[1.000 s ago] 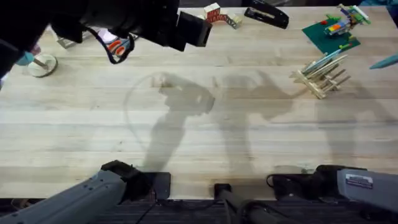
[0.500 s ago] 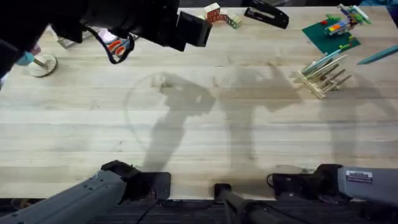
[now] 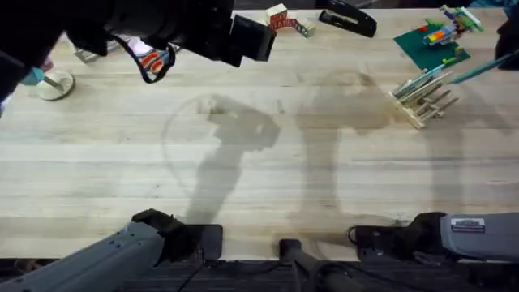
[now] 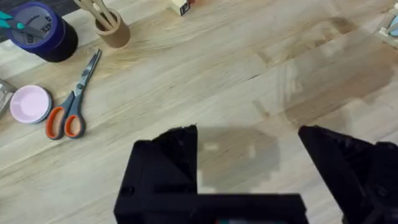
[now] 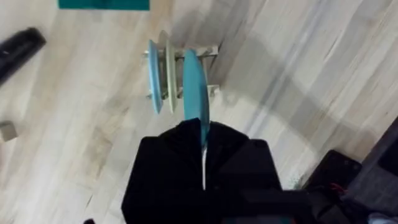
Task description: Pick up the plates from the table one by one and place each into a slot on the dish rack.
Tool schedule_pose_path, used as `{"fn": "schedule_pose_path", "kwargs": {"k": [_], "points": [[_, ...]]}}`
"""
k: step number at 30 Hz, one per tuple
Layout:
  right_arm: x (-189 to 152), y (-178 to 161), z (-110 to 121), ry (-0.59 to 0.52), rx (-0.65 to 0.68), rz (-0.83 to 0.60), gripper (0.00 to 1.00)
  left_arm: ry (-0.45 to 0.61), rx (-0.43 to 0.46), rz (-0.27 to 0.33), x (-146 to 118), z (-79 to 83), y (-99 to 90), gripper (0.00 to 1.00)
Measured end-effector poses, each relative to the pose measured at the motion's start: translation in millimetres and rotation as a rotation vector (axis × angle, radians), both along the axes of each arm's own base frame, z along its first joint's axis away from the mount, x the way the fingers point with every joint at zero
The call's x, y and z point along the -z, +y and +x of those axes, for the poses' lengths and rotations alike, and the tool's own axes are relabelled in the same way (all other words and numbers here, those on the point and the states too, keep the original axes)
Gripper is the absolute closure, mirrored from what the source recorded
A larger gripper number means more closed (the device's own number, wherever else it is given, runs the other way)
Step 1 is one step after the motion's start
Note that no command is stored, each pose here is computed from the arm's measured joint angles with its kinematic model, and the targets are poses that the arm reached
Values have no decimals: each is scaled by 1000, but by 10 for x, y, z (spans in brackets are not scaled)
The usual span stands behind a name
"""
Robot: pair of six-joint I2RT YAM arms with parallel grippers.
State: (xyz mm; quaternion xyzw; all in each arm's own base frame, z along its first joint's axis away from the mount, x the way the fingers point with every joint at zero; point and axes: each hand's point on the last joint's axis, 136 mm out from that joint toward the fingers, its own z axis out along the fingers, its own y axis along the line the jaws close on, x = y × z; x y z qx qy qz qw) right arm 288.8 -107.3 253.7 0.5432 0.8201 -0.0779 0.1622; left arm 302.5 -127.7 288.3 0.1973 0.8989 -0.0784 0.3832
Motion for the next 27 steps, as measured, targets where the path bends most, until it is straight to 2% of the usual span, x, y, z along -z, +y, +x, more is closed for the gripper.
{"fn": "schedule_pose_path", "kwargs": {"k": [10,27], "points": [[465,-76,-27,73,11,18,973,0,0,0,0,0,1,7],[575,-109,184,12,-9,9,973,0,0,0,0,0,0,8]]}}
